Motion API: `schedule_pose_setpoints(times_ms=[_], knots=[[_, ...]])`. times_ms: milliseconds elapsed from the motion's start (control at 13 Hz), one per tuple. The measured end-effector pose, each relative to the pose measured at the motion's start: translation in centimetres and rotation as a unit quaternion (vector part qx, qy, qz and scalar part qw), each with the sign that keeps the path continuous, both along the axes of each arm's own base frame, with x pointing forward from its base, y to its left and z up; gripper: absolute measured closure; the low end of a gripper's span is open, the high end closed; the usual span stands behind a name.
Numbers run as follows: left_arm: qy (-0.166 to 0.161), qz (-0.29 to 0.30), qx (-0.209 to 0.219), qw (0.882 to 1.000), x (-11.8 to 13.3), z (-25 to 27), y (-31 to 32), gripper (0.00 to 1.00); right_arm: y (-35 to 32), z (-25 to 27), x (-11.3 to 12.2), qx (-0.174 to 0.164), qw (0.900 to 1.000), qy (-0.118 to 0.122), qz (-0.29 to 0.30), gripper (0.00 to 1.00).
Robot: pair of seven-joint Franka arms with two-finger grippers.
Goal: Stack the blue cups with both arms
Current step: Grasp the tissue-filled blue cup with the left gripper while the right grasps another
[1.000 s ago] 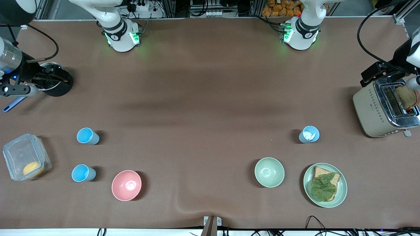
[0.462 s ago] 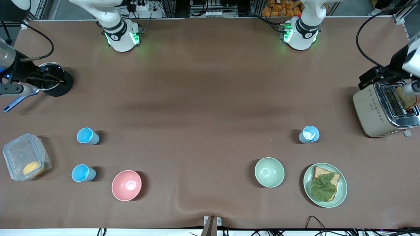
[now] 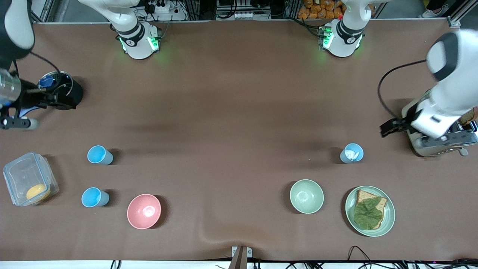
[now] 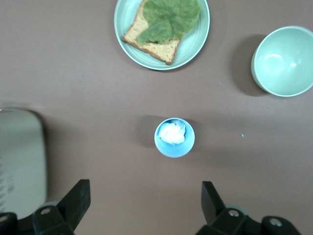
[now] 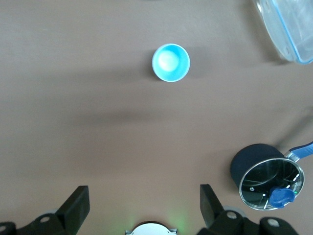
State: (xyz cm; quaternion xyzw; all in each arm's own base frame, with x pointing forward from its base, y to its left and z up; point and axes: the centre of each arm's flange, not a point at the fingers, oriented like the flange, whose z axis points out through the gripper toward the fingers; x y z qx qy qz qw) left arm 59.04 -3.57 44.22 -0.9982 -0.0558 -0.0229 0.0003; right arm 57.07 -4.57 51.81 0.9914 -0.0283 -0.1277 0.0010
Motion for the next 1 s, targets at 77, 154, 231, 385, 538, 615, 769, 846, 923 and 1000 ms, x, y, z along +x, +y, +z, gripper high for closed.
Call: schedule_pose_setpoints(times_ms=[77, 154, 231, 385, 538, 615, 769, 846, 923, 1000], knots=[[0.002, 0.000, -0.002, 1.000, -0.1, -2.8, 0.0, 0.00, -1.0, -1.9, 0.9, -0.001, 1.000, 0.006, -0.008, 0.00], [0.001, 0.001, -0.005, 1.000, 0.1, -5.5, 0.2, 0.00, -1.9, -3.9, 1.8, -0.003, 1.000, 0.006, -0.015, 0.00], [-0.002, 0.002, -0.008, 1.000, 0.4, -8.0, 0.2, 0.00, -2.8, -5.9, 2.6, -0.004, 1.000, 0.007, -0.022, 0.00], [-0.009, 0.002, -0.015, 1.000, 0.9, -12.6, 0.2, 0.00, -4.5, -10.4, 3.9, -0.006, 0.999, 0.017, -0.034, 0.00], [0.005, 0.002, -0.018, 1.000, 0.9, -15.9, 0.1, 0.00, -5.1, -14.9, 5.3, -0.007, 0.999, 0.019, -0.036, 0.00], [0.014, 0.002, -0.019, 1.000, 0.8, -17.1, 0.0, 0.00, -5.1, -17.2, 6.0, -0.009, 0.999, 0.015, -0.036, 0.00], [0.026, 0.002, -0.021, 0.999, 0.7, -18.8, 0.0, 0.00, -5.3, -20.8, 6.9, -0.011, 0.999, 0.010, -0.036, 0.00], [0.030, 0.002, -0.021, 0.999, 0.6, -19.3, 0.0, 0.05, -5.4, -21.7, 7.1, -0.011, 0.999, 0.009, -0.037, 0.00], [0.034, 0.003, -0.021, 0.999, 0.6, -19.8, 0.0, 0.05, -5.7, -22.3, 7.2, -0.011, 0.999, 0.007, -0.039, 0.00], [0.036, 0.003, -0.021, 0.999, 0.5, -20.1, 0.0, 0.11, -6.1, -22.7, 7.4, -0.011, 0.999, 0.001, -0.043, 0.00]])
